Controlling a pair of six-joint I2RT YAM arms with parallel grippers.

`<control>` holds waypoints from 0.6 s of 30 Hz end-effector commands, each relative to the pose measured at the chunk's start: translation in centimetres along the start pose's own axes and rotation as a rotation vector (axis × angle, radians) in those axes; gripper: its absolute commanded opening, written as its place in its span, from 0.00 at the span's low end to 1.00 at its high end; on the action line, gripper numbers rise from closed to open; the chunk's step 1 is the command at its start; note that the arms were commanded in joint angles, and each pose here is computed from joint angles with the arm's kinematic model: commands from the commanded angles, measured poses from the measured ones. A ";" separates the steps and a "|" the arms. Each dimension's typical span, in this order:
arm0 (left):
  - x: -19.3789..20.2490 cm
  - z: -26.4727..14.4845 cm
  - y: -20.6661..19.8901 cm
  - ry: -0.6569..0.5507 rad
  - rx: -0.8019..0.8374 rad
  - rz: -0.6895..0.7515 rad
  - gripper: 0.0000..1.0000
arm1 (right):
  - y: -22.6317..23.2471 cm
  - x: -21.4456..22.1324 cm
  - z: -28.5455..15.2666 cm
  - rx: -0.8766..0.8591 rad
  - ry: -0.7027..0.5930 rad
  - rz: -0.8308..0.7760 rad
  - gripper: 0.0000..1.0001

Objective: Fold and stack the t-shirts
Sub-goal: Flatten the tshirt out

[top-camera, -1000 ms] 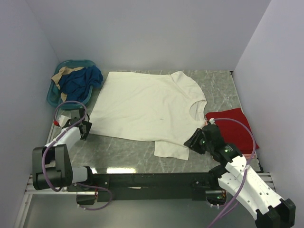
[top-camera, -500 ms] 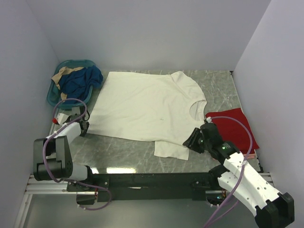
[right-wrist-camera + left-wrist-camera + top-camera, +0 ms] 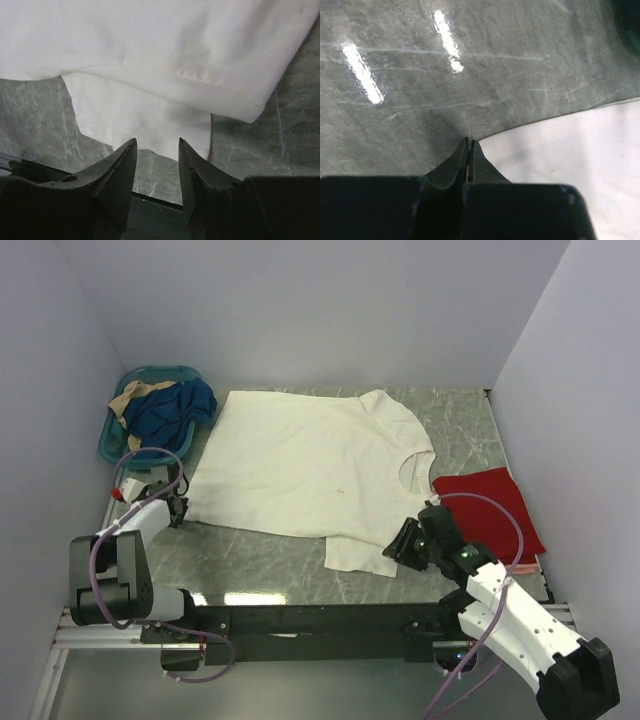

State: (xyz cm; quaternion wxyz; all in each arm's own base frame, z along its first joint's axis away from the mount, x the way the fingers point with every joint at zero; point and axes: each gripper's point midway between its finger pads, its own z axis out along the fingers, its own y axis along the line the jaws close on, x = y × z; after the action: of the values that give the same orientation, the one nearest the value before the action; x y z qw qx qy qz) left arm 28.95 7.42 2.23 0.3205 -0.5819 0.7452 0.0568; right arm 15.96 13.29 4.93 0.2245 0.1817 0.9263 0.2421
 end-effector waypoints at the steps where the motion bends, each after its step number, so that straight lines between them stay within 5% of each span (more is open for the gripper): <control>1: -0.7 -1.0 -0.6 -0.010 0.037 0.009 0.01 | 0.6 0.1 1.0 -0.033 0.005 -0.006 0.46; 18: -1.1 -2.6 -3.0 0.011 0.157 -0.044 0.01 | -2.8 -0.4 0.9 0.163 -0.092 0.090 0.52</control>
State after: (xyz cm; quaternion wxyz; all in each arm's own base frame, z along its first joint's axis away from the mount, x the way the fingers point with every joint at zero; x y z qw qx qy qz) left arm 29.68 6.47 4.28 0.3399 -0.5728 0.7458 0.0148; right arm 16.09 12.50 2.64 0.2259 0.2244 0.9273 0.1966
